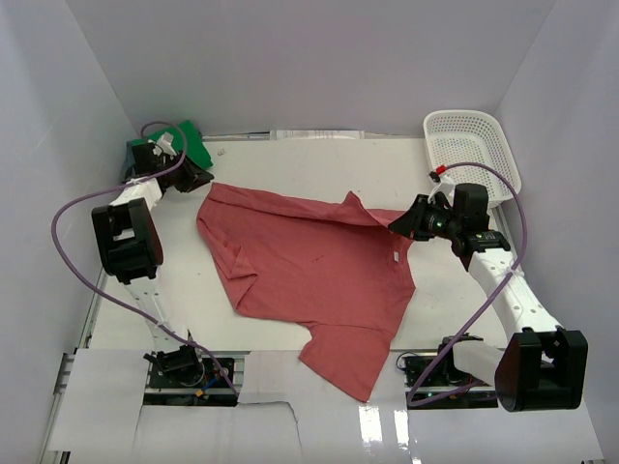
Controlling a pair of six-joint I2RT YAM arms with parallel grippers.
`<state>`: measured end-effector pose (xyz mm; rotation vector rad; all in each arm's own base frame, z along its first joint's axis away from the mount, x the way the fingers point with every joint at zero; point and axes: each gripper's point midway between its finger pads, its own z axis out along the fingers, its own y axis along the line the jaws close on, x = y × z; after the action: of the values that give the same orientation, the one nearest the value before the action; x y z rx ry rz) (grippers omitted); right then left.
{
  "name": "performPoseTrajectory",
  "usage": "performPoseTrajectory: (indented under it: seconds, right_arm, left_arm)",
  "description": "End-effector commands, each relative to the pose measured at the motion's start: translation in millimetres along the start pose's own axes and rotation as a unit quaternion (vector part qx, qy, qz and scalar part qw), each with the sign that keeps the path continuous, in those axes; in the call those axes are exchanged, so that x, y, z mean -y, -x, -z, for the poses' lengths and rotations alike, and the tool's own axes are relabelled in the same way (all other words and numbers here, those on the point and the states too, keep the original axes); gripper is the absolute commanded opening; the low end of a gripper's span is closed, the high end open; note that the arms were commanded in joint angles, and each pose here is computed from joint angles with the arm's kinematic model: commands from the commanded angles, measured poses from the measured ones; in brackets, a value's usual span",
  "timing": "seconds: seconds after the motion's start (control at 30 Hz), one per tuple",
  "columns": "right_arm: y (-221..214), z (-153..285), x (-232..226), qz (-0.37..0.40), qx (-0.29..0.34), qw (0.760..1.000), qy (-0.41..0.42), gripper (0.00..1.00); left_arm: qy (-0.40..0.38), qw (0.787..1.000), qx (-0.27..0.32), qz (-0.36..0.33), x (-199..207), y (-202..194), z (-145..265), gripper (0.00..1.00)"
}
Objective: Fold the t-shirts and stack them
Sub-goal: Fold the flattened tshirt in 1/3 of the way
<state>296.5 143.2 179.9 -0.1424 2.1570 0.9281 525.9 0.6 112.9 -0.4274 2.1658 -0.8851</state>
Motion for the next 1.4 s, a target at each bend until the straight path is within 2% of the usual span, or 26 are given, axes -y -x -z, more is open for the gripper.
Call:
performPoseTrajectory:
  seconds: [0.0,0.27,0.57,0.87,1.07,1.37]
  right_arm:
    - [6,2,-10,0.012,0.013,1.0,0.016,0.08]
    - [3,-2,-8,0.008,0.007,1.0,0.016,0.08]
    - [1,-4,-8,0.007,0.005,1.0,0.019,0.08]
    - [1,-5,-9,0.007,0.004,1.0,0.023,0.08]
    - [-1,-6,-8,0.006,0.001,1.0,0.024,0.08]
    - [-2,-6,-8,0.005,0.001,1.0,0.026,0.08]
  left_arm:
    - [0.006,1.0,-0.001,-0.012,4,12,1,0.35]
    - [0.063,0.998,-0.016,-0.008,-7,9,-20,0.35]
    - [0.086,0.995,-0.037,-0.036,-5,3,-39,0.4]
    - [0.123,0.99,-0.047,-0.041,-22,-7,-40,0.4]
    - [0.142,0.988,-0.045,-0.041,-29,-8,-37,0.46]
    - [0.157,0.985,-0.051,-0.043,-38,-13,-39,0.45]
